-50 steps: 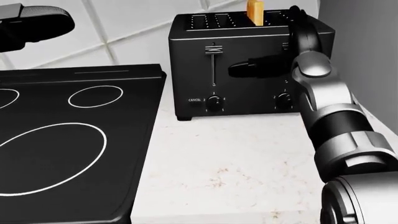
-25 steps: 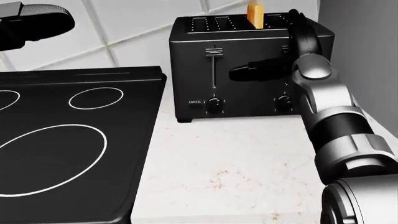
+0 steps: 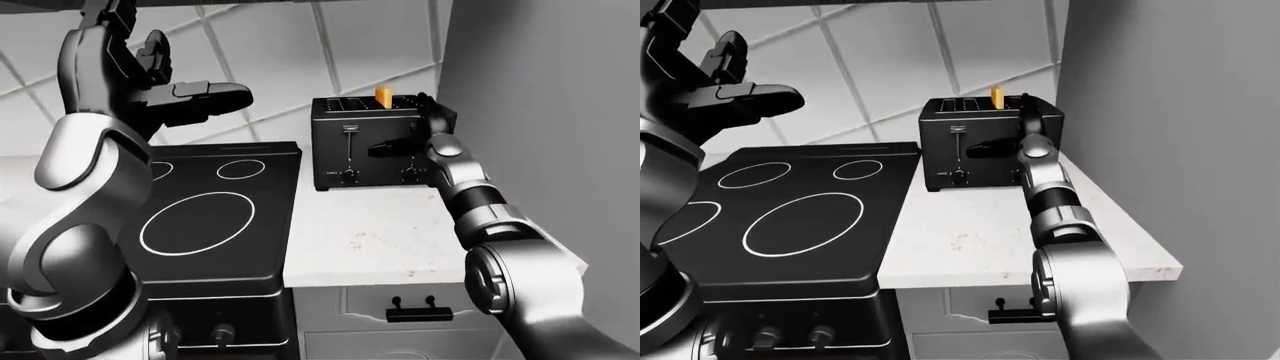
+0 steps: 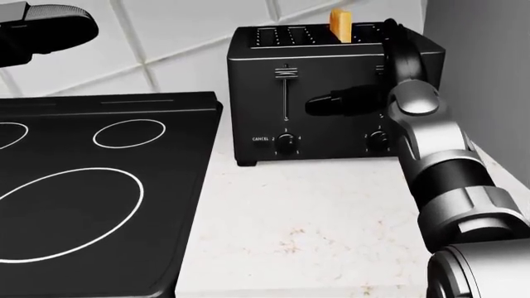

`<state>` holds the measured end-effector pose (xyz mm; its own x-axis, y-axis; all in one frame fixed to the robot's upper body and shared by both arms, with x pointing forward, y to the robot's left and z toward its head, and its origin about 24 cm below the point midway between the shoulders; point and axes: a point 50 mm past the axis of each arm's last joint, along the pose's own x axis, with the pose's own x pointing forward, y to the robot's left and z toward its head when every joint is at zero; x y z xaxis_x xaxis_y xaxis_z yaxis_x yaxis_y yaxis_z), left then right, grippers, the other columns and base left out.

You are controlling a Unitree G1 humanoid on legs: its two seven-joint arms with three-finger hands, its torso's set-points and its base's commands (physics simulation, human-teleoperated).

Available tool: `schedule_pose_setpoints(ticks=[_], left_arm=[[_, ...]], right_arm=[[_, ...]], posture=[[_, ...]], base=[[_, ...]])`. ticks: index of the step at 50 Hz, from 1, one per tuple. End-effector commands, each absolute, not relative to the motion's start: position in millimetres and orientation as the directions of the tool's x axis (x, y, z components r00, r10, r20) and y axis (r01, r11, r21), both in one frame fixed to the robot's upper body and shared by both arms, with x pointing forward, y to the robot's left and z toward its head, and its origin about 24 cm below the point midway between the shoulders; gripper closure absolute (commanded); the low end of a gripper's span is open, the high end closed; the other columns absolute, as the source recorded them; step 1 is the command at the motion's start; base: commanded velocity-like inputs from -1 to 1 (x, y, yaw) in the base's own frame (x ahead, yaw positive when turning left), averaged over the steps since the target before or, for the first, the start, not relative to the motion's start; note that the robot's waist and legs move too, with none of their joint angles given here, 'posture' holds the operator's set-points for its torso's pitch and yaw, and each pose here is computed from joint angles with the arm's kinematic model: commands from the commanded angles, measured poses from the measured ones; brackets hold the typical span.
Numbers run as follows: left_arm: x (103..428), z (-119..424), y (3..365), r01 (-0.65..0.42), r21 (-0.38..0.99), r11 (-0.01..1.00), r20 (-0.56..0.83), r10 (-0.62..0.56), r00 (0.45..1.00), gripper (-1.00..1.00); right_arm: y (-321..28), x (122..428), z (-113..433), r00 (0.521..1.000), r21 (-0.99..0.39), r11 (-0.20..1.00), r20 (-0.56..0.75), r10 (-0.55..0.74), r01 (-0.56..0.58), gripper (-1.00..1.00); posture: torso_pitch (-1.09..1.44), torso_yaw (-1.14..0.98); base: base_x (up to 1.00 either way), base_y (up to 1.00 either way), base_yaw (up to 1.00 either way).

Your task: Push down the lever of the toaster to turn it on.

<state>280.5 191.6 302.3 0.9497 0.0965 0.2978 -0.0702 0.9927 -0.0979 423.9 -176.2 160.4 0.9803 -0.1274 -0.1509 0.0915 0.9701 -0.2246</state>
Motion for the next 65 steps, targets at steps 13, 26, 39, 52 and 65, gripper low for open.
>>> schedule_pose_setpoints(ticks=[13,26,39,52,65], left_arm=[[276,314,192,-0.067,-0.104,0.992,0.356,0.1,0.929,-1.0],[276,314,192,-0.068,-0.103,0.992,0.356,0.1,0.929,-1.0],[277,313,192,-0.067,-0.102,0.992,0.356,0.1,0.929,-1.0],[277,313,192,-0.067,-0.105,0.992,0.357,0.1,0.929,-1.0],[276,314,192,-0.067,-0.104,0.992,0.358,0.1,0.929,-1.0]], right_arm=[[-179,424,164,0.964,-0.245,0.967,-0.234,-0.129,0.07,-1.0],[-179,424,161,0.952,-0.25,0.966,-0.277,-0.13,0.06,-1.0],[-180,421,150,0.945,-0.249,0.967,-0.3,-0.131,0.055,-1.0],[-181,419,141,0.939,-0.246,0.968,-0.32,-0.129,0.049,-1.0],[-182,416,130,0.931,-0.242,0.969,-0.338,-0.134,0.051,-1.0]], posture=[[-0.47,0.0],[-0.47,0.0],[-0.47,0.0],[-0.47,0.0],[-0.47,0.0]], base=[[0.0,0.0,0.0],[0.0,0.0,0.0],[0.0,0.0,0.0],[0.0,0.0,0.0],[0.0,0.0,0.0]])
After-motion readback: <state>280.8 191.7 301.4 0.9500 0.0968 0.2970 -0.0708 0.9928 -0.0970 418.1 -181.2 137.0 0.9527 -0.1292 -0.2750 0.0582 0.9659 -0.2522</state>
